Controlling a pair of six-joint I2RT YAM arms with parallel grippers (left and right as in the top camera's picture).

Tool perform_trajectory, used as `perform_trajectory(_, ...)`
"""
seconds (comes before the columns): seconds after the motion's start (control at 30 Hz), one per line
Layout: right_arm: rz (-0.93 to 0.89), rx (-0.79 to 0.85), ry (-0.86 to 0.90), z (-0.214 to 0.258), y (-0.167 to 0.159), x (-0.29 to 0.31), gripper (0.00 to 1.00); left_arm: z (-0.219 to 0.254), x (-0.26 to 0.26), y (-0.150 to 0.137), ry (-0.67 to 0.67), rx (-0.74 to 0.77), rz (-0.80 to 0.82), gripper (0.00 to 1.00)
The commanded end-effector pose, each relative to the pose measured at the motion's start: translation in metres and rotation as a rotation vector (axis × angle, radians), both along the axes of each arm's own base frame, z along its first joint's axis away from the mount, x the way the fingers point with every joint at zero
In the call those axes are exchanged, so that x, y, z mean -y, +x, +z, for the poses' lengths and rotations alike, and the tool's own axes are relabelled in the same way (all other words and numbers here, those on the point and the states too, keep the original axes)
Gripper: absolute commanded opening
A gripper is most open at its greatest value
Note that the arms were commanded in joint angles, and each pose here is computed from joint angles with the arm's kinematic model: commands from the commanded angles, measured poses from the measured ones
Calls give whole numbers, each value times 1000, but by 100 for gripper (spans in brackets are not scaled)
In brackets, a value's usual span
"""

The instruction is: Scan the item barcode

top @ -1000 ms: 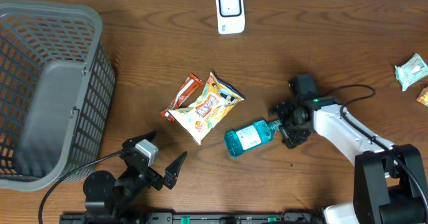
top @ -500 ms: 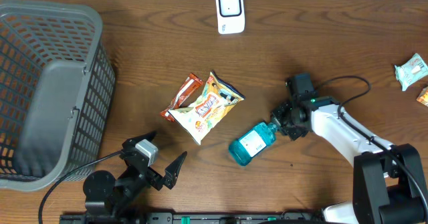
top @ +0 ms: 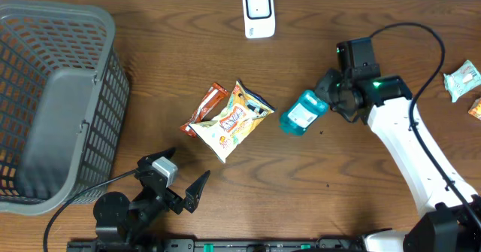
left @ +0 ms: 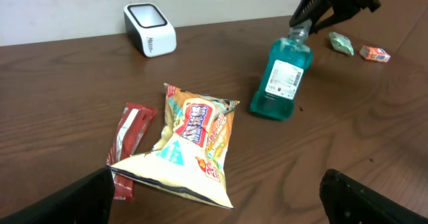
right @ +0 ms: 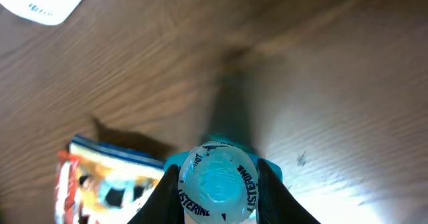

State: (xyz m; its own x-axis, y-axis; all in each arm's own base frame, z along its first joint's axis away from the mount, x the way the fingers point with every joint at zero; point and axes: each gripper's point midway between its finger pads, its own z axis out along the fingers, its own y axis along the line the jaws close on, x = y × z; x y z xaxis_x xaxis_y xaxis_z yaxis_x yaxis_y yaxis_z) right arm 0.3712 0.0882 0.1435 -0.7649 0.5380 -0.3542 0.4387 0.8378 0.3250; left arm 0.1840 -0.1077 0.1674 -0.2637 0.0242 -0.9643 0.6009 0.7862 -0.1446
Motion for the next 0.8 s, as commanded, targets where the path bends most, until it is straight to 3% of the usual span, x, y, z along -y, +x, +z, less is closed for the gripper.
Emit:
perform_trajectory(0.0,11,63,-178,8,8,17,8,1,0,0,13,16,-6,98)
perform_trajectory(0.27,135,164,-308,22,20,1,11,1,0,0,13,16,-6,98)
perform_trajectory(0.6,188,184,-346,24,9,-31,17,1,0,0,13,16,-6,98)
perform_trajectory(0.77,29,173,-374,23,-3,-23,21,1,0,0,13,15,-6,98)
